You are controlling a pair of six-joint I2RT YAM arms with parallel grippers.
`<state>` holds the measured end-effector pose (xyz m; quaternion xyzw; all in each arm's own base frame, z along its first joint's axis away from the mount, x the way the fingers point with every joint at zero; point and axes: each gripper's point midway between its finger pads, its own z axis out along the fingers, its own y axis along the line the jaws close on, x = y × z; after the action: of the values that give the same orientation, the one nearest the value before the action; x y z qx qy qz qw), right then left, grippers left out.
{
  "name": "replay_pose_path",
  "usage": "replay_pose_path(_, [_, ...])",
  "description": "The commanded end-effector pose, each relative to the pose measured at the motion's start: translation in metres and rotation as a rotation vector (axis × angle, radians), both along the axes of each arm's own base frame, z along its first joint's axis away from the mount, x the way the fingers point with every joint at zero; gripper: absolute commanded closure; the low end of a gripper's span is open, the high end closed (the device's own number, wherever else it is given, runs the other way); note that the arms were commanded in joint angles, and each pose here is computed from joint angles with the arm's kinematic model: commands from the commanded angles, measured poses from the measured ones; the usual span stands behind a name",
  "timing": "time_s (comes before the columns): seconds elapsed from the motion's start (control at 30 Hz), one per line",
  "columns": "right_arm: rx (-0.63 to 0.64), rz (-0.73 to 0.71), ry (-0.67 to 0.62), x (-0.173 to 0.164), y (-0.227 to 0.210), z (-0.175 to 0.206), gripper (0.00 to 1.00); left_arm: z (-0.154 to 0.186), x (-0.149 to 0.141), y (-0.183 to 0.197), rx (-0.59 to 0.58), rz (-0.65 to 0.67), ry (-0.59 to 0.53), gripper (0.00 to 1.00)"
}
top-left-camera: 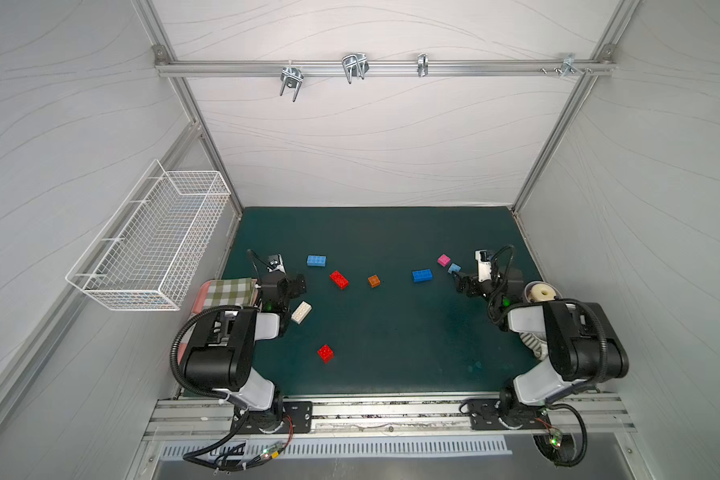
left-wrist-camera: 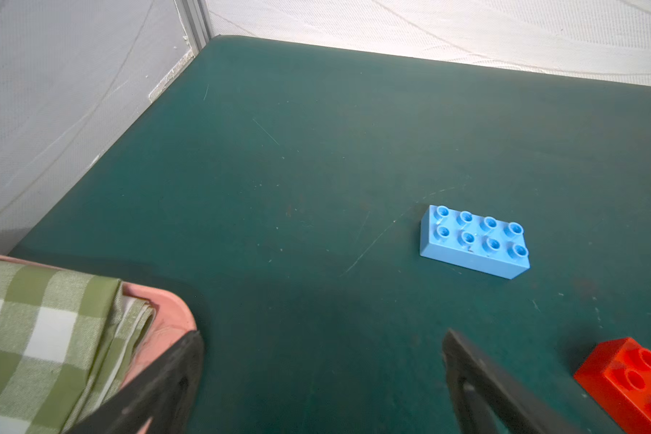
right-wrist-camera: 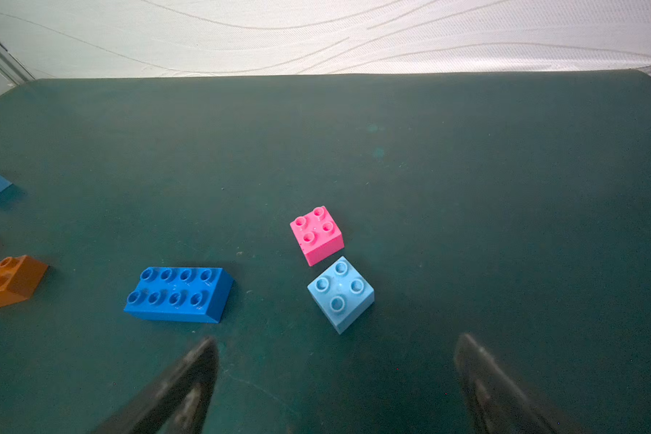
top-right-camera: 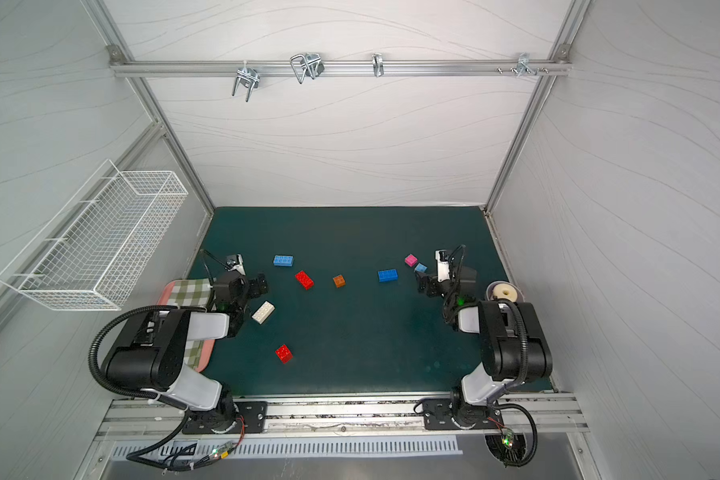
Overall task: Assemble a carrot with lego
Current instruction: Move the lego brick at the center of the board.
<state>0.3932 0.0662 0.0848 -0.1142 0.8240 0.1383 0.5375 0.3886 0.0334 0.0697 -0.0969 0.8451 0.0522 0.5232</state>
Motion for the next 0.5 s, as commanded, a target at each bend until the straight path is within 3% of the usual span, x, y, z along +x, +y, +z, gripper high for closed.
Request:
replay_pose_path(0.0, [0.003, 0.011, -0.014, 0.0021, 0.0014, 0.0026, 0.01, 0.0211, 0.0104, 0.0014, 0.017, 0.002, -0.071, 0.01])
replay_pose_path(0.47, [0.004, 0.010, -0.014, 0.0024, 0.0012, 0.0027, 0.01, 0.0216, 0.0108, 0.0015, 0.017, 0.003, -0.073, 0.01])
